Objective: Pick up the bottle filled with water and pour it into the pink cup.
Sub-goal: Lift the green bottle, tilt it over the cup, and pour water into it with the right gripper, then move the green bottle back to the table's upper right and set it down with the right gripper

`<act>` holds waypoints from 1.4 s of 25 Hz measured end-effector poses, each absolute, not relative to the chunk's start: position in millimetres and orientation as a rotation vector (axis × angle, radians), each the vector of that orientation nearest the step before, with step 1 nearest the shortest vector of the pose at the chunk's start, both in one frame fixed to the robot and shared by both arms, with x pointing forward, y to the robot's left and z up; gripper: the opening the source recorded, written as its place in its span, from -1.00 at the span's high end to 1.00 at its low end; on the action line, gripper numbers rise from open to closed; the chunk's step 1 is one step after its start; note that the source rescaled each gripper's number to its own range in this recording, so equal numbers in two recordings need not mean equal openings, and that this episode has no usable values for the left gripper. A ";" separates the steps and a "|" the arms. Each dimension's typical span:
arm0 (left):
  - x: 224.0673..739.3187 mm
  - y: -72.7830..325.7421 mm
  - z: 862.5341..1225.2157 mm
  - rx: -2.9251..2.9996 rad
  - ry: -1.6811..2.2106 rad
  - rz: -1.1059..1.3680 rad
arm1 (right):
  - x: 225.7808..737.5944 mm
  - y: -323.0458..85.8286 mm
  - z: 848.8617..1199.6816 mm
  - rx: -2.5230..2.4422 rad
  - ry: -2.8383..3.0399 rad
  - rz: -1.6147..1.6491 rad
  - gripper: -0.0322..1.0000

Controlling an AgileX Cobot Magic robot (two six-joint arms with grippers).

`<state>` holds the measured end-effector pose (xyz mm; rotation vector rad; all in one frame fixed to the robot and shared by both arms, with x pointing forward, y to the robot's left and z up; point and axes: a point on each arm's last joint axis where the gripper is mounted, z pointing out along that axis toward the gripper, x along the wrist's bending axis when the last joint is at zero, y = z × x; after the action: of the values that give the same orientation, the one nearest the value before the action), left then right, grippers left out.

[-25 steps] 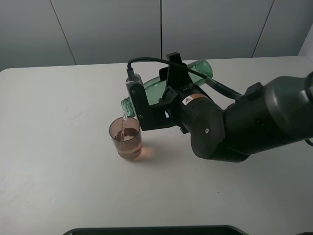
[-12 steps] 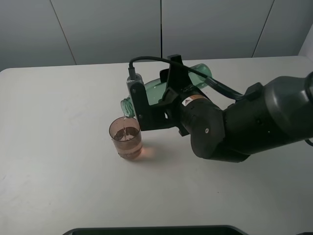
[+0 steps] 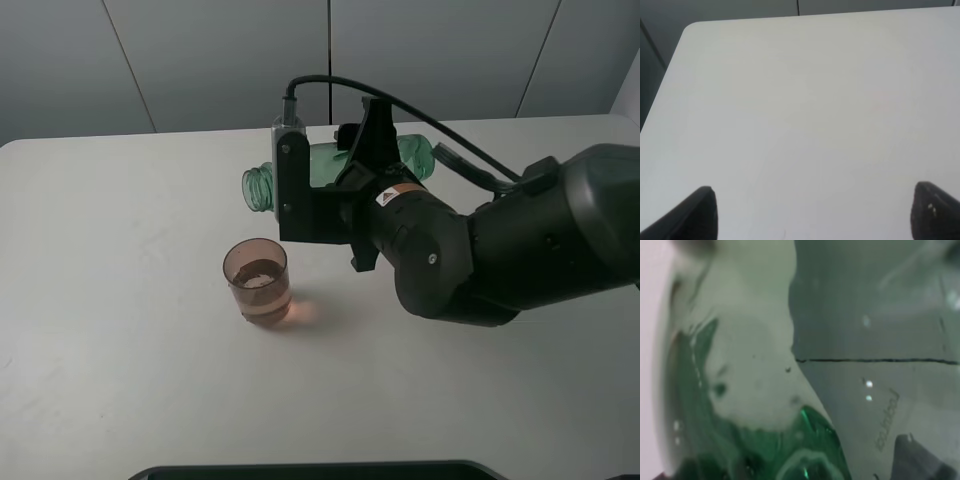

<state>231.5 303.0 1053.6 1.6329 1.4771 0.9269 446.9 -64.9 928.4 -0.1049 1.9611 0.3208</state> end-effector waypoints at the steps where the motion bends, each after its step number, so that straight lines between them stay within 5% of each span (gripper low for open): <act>1: 231.5 303.0 1053.6 1.633 1.477 0.927 | 447.7 -66.0 931.3 -0.085 1.956 0.333 0.94; 20: 231.5 303.0 1053.6 1.635 1.476 0.928 | 488.0 -134.5 990.3 0.333 1.876 0.438 0.94; 35: 231.5 303.0 1053.6 1.635 1.476 0.928 | 513.4 -212.6 1038.6 0.815 1.641 0.906 0.94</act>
<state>231.5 303.0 1053.6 1.6349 1.4756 0.9282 513.4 -212.6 1038.6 0.8152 1.6409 0.9055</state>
